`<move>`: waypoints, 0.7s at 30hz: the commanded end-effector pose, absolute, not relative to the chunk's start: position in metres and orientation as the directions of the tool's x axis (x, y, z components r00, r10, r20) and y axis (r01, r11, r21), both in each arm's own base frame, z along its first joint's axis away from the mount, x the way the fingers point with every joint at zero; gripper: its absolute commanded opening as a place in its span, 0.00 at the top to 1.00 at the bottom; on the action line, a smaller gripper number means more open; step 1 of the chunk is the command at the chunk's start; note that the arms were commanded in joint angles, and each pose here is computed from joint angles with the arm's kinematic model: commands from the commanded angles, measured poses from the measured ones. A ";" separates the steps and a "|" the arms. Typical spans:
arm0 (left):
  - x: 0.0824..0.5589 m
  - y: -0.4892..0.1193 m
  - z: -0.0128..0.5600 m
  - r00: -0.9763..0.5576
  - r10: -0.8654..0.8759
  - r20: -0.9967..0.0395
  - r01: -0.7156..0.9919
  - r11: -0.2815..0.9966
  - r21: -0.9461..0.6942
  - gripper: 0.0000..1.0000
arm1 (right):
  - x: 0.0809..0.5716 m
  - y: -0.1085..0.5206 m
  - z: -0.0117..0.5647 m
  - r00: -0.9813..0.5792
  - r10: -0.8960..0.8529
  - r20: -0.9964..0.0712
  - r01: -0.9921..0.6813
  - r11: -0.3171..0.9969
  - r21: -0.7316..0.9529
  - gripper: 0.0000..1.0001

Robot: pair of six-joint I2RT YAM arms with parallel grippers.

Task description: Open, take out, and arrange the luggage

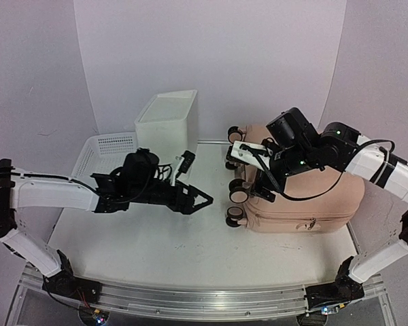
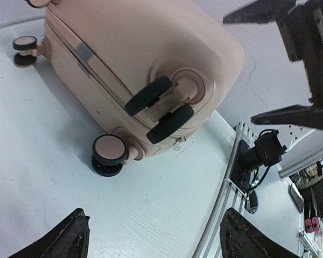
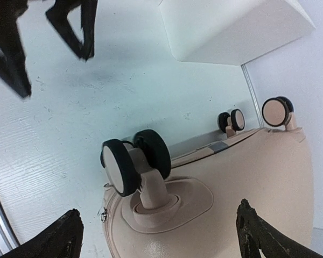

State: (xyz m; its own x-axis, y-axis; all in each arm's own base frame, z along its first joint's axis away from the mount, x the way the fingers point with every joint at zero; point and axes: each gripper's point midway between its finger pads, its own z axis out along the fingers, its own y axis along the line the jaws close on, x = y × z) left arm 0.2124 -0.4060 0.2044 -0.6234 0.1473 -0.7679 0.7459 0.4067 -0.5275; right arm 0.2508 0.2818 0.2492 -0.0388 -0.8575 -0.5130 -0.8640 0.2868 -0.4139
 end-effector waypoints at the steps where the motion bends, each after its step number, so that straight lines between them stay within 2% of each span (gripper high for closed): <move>1: 0.220 -0.367 0.228 -0.619 0.068 -0.782 0.731 0.414 -0.542 0.15 | 0.265 0.304 0.256 0.113 -0.896 -0.429 -0.812 0.165 -0.560 0.02; 7: 0.211 -0.357 0.220 -0.619 0.097 -0.780 0.744 0.393 -0.541 0.14 | 0.271 0.317 0.227 0.161 -0.943 -0.291 -0.852 0.017 -0.524 0.02; 12: 0.205 -0.354 0.217 -0.626 0.106 -0.773 0.744 0.380 -0.550 0.14 | 0.287 0.315 0.200 0.134 -0.980 -0.146 -0.856 -0.041 -0.515 0.02; 18: 0.201 -0.350 0.214 -0.613 0.115 -0.782 0.755 0.378 -0.536 0.14 | 0.301 0.313 0.185 0.131 -0.990 -0.044 -0.857 -0.091 -0.507 0.02; 21: 0.199 -0.348 0.208 -0.619 0.124 -0.775 0.751 0.382 -0.539 0.14 | 0.309 0.315 0.182 0.118 -0.993 -0.025 -0.852 -0.089 -0.516 0.10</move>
